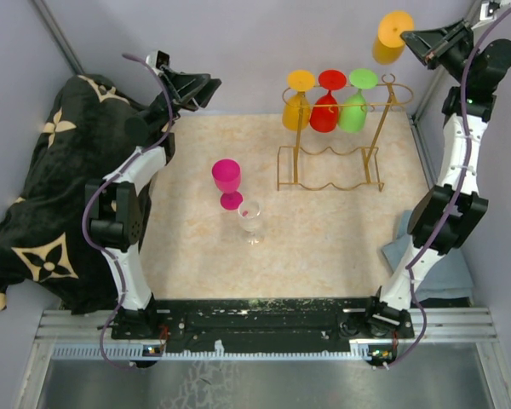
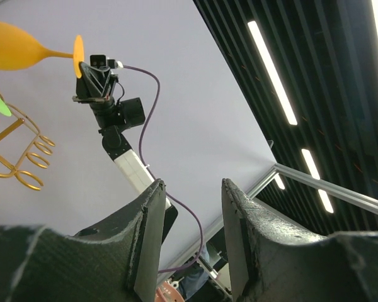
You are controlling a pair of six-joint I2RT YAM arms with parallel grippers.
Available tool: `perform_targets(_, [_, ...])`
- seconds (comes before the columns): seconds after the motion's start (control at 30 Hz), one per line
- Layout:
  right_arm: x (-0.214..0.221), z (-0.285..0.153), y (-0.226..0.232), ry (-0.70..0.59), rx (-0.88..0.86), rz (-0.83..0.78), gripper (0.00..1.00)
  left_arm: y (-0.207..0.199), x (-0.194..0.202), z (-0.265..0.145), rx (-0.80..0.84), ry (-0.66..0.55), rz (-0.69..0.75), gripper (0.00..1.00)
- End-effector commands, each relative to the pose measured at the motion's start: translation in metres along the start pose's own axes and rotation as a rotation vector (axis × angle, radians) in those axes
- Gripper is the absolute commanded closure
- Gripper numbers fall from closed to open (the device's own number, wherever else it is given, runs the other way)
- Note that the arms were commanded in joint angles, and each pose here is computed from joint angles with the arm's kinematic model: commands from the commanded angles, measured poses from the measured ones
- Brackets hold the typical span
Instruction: Place the wine glass upside down on the wine glass rack
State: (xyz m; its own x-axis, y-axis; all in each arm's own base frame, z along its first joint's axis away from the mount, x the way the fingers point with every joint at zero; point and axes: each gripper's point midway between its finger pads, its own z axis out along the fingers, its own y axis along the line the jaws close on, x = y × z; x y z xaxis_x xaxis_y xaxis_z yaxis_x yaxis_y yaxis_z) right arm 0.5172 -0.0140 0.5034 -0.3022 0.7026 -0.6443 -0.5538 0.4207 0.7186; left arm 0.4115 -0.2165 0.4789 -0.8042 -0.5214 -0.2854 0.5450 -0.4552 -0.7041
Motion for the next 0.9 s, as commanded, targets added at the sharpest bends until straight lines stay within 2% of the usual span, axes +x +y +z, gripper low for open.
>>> perform_targets(0.0, [-0.016, -0.003, 0.005, -0.041, 0.000, -0.075, 1.00, -0.015, 0.007, 0.002, 0.023, 0.030, 0.049, 0.53])
perform_targets(0.87, [0.014, -0.010, -0.066, 0.018, 0.151, 0.053, 1.00, -0.011, 0.008, -0.001, 0.017, 0.027, 0.037, 0.54])
